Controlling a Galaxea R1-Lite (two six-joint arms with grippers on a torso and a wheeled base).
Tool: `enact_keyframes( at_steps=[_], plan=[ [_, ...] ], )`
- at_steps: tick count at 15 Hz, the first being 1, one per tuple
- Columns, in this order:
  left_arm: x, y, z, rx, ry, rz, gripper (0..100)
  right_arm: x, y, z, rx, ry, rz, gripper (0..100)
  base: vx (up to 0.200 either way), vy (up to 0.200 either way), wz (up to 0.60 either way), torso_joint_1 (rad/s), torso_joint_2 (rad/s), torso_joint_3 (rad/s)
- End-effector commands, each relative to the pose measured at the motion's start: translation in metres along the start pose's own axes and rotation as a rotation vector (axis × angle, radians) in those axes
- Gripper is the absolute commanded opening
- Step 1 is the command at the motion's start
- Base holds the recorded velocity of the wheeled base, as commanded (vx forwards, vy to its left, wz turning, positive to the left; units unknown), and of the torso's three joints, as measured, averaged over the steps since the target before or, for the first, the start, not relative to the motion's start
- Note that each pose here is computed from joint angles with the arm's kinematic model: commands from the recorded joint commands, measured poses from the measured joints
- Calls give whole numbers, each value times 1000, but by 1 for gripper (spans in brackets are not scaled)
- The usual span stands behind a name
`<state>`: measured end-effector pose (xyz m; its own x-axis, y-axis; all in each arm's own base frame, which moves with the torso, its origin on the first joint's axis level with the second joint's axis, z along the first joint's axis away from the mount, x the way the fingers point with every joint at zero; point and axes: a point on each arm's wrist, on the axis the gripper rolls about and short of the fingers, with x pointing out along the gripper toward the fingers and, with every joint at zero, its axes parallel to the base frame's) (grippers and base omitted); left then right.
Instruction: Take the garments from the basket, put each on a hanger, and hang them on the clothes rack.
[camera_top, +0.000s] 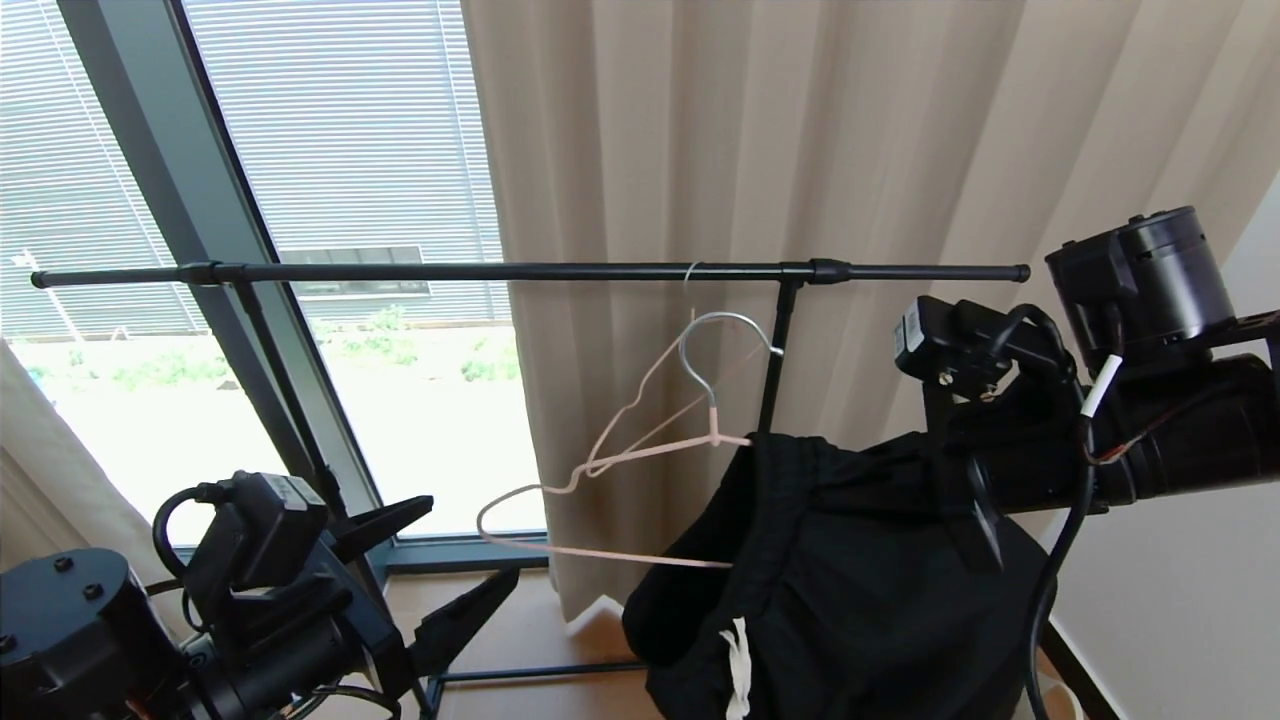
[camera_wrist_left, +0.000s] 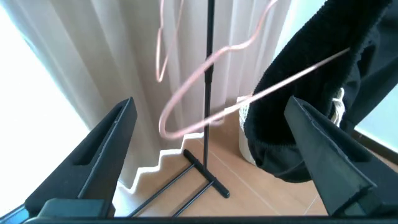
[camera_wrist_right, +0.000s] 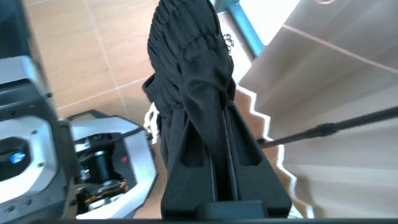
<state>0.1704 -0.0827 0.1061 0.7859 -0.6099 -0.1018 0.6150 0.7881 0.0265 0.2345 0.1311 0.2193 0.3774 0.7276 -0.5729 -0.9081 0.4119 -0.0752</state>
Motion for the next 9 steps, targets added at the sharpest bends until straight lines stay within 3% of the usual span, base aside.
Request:
enact_keyframes(
  at_steps=[1, 4, 6, 9],
  plan=[
    [-2, 4, 2, -14, -10, 27, 100, 2, -3, 0, -4, 9, -45, 0, 0, 0, 0, 0, 0, 0],
    [-4, 10, 2, -122, -14, 57, 100, 3, -3, 1, 20, 13, -99, 0, 0, 0, 0, 0, 0, 0],
    [-5, 13, 2, -139, -15, 78, 100, 2, -4, 3, 17, 15, -117, 0, 0, 0, 0, 0, 0, 0],
    [-5, 18, 5, -153, -2, 115, 100, 7, -4, 4, -5, 33, -227, 0, 0, 0, 0, 0, 0, 0]
  ],
)
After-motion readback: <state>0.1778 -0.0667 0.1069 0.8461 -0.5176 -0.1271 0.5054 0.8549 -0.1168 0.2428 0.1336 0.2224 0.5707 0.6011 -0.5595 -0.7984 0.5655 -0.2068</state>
